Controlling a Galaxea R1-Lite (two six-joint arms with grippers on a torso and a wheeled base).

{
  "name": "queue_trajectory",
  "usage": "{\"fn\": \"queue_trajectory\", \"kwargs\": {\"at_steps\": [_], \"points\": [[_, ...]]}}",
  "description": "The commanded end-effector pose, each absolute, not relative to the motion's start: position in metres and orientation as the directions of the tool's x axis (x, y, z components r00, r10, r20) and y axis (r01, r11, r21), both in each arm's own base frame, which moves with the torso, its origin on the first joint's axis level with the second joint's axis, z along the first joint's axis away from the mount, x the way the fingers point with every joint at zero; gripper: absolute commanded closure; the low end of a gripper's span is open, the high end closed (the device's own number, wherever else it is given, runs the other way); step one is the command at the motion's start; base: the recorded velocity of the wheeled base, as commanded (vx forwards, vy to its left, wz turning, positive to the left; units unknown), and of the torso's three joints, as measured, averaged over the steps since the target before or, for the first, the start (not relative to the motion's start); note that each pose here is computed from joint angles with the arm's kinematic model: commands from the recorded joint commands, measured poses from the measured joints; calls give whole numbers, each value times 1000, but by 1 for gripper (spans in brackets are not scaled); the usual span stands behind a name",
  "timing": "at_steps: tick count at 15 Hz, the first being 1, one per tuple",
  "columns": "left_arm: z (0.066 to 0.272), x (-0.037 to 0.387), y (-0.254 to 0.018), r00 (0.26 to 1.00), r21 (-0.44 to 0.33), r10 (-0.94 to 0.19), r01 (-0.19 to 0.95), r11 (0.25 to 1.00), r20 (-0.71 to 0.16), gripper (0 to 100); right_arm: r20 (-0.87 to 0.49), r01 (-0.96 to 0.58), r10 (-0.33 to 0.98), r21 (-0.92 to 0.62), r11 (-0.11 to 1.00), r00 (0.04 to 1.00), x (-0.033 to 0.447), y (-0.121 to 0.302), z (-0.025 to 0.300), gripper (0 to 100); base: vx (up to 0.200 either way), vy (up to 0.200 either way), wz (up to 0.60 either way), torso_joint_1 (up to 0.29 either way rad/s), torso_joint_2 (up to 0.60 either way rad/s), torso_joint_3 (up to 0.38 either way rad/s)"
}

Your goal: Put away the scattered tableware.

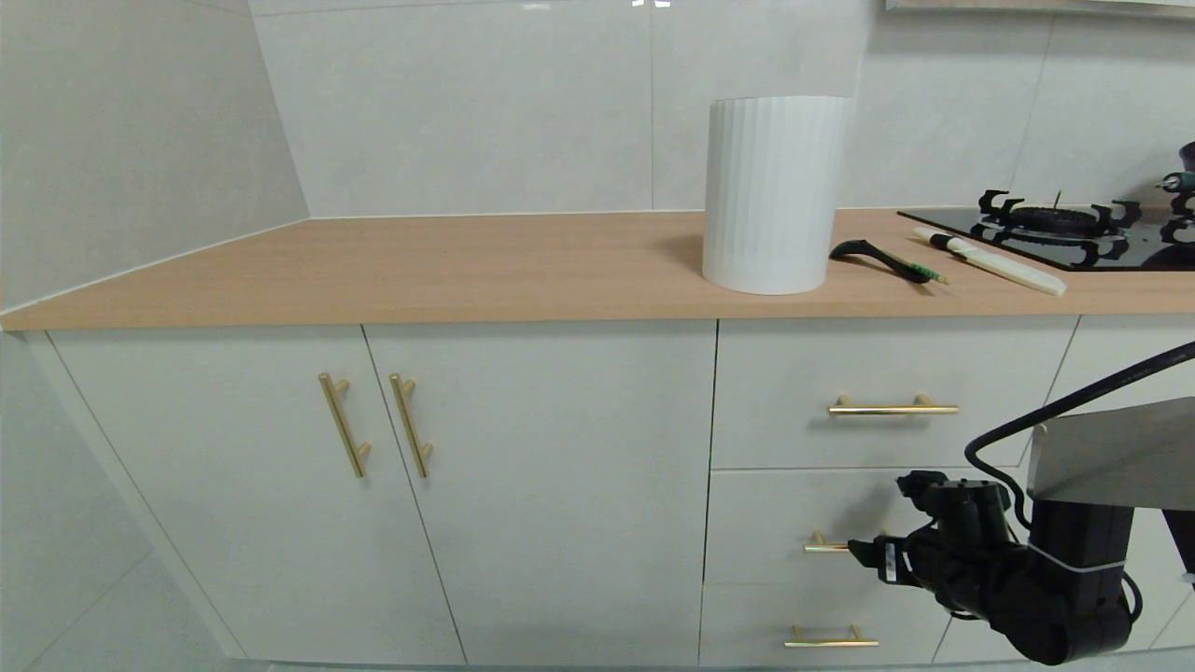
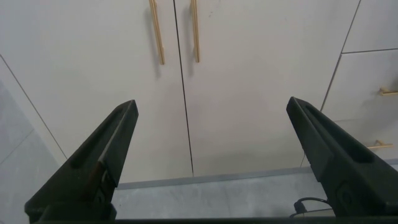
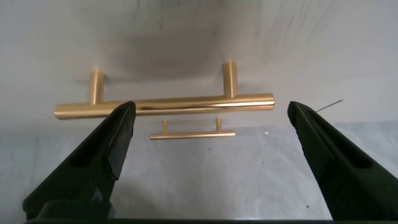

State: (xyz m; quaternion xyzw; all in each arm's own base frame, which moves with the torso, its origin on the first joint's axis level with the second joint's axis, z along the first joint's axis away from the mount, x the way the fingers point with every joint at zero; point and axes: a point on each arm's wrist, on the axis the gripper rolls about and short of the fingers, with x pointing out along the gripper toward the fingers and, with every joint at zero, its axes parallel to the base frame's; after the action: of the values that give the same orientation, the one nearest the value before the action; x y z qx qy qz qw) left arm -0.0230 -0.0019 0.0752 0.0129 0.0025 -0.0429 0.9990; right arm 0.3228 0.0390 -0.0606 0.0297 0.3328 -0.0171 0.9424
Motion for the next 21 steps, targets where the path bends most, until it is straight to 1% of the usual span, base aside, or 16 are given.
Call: {"fn": "queue_trajectory", "kwargs": {"at_steps": [1,5,10,15,21], "points": [[75,-23,-2,996,26,-86,86,996,-6,0,-637,44,-12,35,998,770,322,40,-64,0,0,0,0,0,0,0],[76,-23,-2,996,26,-86,86,996,-5,0,-646,42,-11,32,999,764,322,40,-68,0,0,0,0,0,0,0],[76,-23,-2,996,26,-86,86,996,-5,0,-584,61,-8,71,996,811,326,40,-43,0,0,0,0,0,0,0],[76,-23,-2,996,26,-86,86,996,-5,0,-581,79,-34,52,996,813,341,42,-56,0,0,0,0,0,0,0],[75,-23,-2,996,26,-86,86,996,-6,0,-644,63,-28,32,998,764,342,49,-71,0,0,0,0,0,0,0]]}}
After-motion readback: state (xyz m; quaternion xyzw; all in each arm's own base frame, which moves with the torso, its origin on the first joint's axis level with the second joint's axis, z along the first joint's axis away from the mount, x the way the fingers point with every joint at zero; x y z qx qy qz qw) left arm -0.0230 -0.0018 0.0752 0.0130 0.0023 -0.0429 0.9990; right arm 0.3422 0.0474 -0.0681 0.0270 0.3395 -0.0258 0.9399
